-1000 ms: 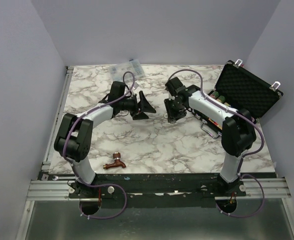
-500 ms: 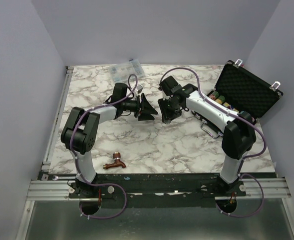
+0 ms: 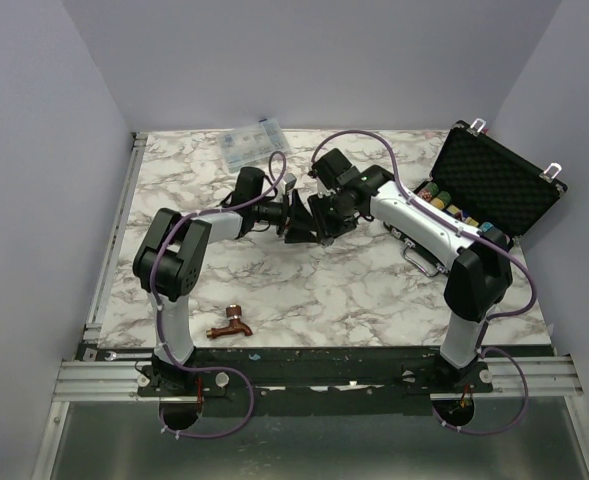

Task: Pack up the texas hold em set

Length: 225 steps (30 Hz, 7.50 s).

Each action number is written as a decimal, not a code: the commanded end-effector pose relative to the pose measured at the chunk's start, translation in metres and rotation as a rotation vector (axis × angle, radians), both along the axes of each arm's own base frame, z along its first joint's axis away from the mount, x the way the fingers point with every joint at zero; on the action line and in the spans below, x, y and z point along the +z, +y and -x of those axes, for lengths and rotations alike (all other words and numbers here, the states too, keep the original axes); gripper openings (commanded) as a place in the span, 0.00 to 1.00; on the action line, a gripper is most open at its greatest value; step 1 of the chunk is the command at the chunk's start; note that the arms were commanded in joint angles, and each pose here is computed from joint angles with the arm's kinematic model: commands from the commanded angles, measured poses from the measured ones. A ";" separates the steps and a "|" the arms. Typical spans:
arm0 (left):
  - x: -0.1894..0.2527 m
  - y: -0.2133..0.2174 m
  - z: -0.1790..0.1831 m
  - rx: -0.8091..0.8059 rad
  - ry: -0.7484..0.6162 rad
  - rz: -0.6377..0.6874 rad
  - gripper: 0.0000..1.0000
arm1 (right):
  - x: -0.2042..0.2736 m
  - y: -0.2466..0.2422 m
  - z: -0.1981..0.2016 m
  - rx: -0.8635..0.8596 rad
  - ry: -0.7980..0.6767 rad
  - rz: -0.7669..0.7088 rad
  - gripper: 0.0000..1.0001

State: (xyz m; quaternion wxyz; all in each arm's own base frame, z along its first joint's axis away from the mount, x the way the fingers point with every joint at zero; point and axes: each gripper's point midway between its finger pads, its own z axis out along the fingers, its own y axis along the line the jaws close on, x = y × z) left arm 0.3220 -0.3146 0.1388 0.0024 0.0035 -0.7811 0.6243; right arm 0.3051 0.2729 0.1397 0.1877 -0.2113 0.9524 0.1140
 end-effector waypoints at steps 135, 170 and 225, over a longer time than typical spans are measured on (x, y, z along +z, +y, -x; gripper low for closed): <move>0.052 0.012 0.027 0.061 -0.278 -0.170 0.66 | -0.038 -0.224 -0.057 -0.208 -0.156 0.728 0.01; 0.052 0.008 0.030 0.043 -0.267 -0.152 0.66 | -0.057 -0.231 -0.064 -0.193 -0.140 0.893 0.13; 0.227 0.126 -0.028 0.758 -1.008 -0.530 0.83 | -0.106 0.041 -0.155 -0.256 -0.336 -0.105 0.74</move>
